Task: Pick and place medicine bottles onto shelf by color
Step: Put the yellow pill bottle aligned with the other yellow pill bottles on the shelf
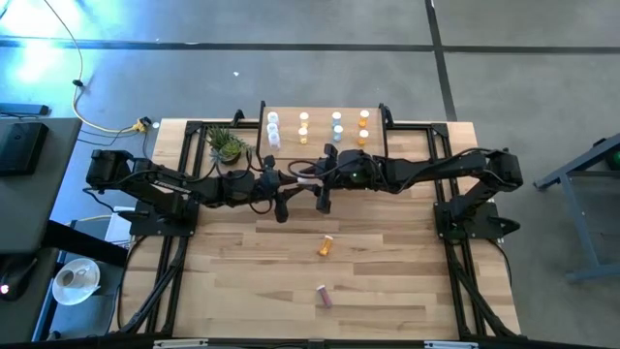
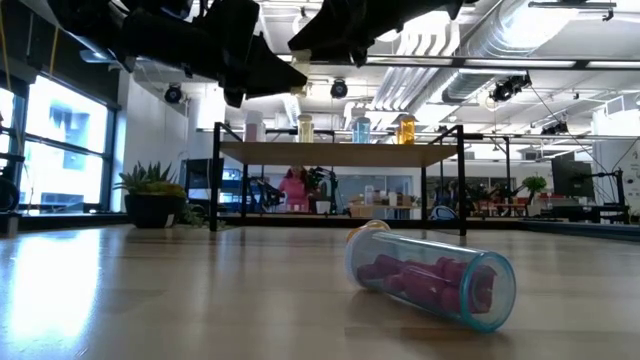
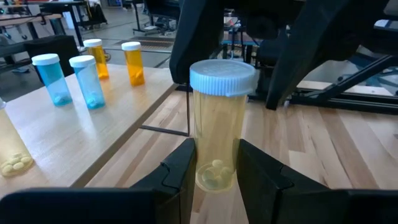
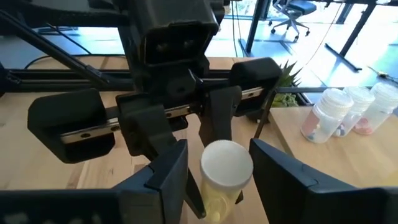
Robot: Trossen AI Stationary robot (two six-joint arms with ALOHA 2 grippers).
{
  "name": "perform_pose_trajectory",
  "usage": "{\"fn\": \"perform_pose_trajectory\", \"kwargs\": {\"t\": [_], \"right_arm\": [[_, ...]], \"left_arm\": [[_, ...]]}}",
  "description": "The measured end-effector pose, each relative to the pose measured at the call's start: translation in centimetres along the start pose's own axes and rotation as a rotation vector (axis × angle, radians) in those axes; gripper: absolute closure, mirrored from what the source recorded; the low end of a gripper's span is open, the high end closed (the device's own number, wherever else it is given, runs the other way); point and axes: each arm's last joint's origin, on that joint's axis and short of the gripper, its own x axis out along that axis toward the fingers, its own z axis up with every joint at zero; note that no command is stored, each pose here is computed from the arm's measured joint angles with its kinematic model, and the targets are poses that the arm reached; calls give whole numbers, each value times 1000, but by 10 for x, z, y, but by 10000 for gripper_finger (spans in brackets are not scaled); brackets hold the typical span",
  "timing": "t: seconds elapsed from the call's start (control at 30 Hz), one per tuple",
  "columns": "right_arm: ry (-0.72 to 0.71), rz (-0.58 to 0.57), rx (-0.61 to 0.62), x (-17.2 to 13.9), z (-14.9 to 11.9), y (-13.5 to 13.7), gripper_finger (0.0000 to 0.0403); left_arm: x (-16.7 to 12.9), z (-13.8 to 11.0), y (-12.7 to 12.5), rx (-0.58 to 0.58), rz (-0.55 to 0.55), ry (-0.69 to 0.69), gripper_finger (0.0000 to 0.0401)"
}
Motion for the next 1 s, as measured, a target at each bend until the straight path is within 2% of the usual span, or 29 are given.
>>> {"fn": "perform_pose_trajectory", "kwargs": {"t": [0.3,0.63,1.0], "right_arm": [[16,-4,10,0,-2,0,250],[18,0,17,0,-2,0,297],[30,3,24,0,-3,0,302]], "left_arm": [[0,1,0,-4,0,-13,309],[0,1,0,-4,0,-13,309],[0,1,0,-29,-7,-8,297]]}}
